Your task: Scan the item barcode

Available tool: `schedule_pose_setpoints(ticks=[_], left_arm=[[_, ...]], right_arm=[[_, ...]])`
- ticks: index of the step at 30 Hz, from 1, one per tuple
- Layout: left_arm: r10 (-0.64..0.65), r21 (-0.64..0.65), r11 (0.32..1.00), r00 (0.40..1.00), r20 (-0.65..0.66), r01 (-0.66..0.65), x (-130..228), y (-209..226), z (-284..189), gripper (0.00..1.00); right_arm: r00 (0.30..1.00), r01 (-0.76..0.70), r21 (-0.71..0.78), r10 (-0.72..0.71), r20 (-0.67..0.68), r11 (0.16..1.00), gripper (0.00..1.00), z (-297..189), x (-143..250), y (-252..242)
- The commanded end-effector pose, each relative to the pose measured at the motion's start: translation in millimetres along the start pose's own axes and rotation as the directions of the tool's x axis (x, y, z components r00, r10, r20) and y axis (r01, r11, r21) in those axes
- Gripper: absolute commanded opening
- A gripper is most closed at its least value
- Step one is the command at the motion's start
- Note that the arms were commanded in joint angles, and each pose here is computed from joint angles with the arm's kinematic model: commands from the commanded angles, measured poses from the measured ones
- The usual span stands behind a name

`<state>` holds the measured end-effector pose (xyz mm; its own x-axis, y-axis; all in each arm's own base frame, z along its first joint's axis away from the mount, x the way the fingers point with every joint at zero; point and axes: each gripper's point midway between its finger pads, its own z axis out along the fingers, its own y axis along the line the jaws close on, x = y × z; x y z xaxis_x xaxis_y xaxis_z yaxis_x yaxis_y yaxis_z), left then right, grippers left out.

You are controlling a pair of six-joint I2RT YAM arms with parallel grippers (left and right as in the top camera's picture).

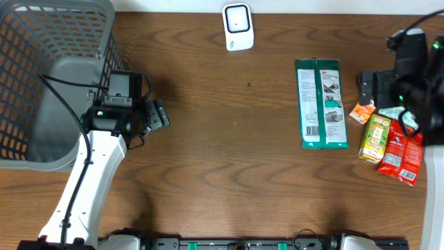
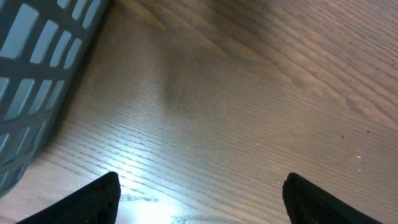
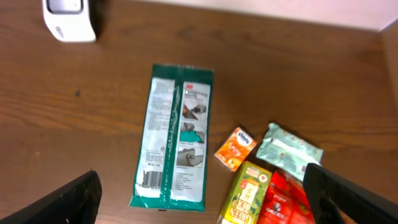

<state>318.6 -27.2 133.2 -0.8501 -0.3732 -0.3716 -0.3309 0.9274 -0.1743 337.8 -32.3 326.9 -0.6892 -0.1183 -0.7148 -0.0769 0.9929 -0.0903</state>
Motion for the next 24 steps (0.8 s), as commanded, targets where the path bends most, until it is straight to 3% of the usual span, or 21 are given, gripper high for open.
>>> schedule_pose_setpoints(ticks=[1, 8, 14, 24], left_arm=[[-0.005, -0.007, 1.0, 1.0, 0.009, 0.006, -1.2, 2.6, -3.0, 0.85], [-0.005, -0.007, 1.0, 1.0, 0.01, 0.006, -1.2, 2.5, -3.0, 0.84], [-0.005, -0.007, 1.0, 1.0, 0.01, 0.006, -1.2, 2.5, -3.0, 0.84], [-0.005, -0.007, 1.0, 1.0, 0.01, 0.006, -1.2, 2.5, -3.0, 0.85]], right_arm=[[0.995, 0.034, -0.005, -0.033, 0.097, 0.999, 0.99, -35.2, -9.9, 13.6], [0.951, 0.147, -0.071, -0.121, 0.285, 0.987, 0.99, -103.1, -16.8, 58.4], [0.898, 0.174, -0.074, -0.127, 0.421, 0.982, 0.99, -158.0, -5.2, 67.2], [0.843, 0.125, -0.043, -0.084, 0.532, 0.991, 0.99, -159.0, 68.9, 67.2]])
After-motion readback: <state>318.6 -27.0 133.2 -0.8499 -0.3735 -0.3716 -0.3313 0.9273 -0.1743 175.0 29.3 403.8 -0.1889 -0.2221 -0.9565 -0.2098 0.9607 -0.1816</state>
